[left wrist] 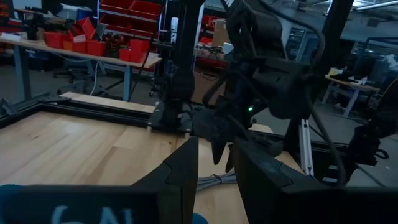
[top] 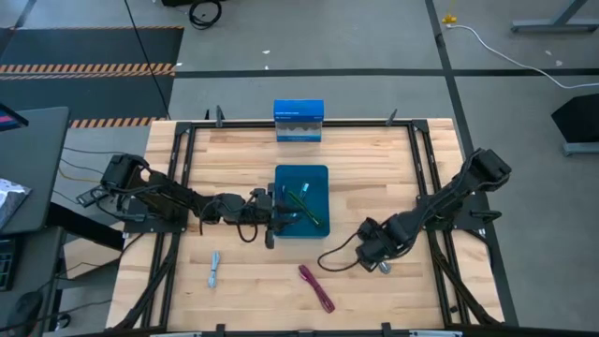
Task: Pick and place USB-C Cables
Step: Put the black charger cable into the blue bin
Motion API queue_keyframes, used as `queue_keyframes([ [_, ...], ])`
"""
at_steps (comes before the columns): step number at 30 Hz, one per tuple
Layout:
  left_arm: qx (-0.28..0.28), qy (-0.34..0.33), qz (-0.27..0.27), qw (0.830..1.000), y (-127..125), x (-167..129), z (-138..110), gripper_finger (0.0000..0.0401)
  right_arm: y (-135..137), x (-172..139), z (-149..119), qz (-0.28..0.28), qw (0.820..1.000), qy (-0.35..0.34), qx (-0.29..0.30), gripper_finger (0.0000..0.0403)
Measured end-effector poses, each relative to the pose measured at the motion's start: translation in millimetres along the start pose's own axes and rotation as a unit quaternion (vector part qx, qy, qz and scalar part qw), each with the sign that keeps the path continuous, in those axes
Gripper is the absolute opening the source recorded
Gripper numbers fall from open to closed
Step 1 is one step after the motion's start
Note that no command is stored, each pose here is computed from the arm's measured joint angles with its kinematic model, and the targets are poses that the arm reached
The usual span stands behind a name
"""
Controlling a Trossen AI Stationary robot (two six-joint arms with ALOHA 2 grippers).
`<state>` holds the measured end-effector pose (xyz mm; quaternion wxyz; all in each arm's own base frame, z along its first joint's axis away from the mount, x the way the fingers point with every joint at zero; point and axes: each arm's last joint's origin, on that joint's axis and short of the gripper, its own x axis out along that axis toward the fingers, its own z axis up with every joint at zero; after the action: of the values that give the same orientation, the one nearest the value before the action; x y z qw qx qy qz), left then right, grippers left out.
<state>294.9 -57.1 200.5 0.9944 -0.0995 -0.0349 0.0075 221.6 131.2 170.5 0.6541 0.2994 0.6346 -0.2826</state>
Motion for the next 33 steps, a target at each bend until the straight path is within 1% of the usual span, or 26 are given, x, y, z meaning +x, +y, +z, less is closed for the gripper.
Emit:
queue_keyframes([
  [10,-0.006,0.006,0.001,1.000,0,0,-1,0.0107,-6,24,-8,0.019,1.000,-0.014,0.010,0.0144],
  [17,-0.006,0.005,0.001,1.000,0,0,-1,0.0107,-15,35,-8,0.010,0.999,-0.033,0.013,0.0141],
  [21,-0.006,0.002,0.013,1.000,1,0,-1,0.0107,-18,37,-8,0.007,0.999,-0.032,0.013,0.0115],
  [28,-0.005,0.002,0.018,1.000,1,0,-1,0.0107,-17,35,-8,-0.005,0.999,-0.035,-0.012,0.0024],
  [33,-0.005,0.002,0.018,1.000,1,0,-1,0.0107,-18,31,-7,-0.008,0.999,-0.050,-0.009,0.0022],
])
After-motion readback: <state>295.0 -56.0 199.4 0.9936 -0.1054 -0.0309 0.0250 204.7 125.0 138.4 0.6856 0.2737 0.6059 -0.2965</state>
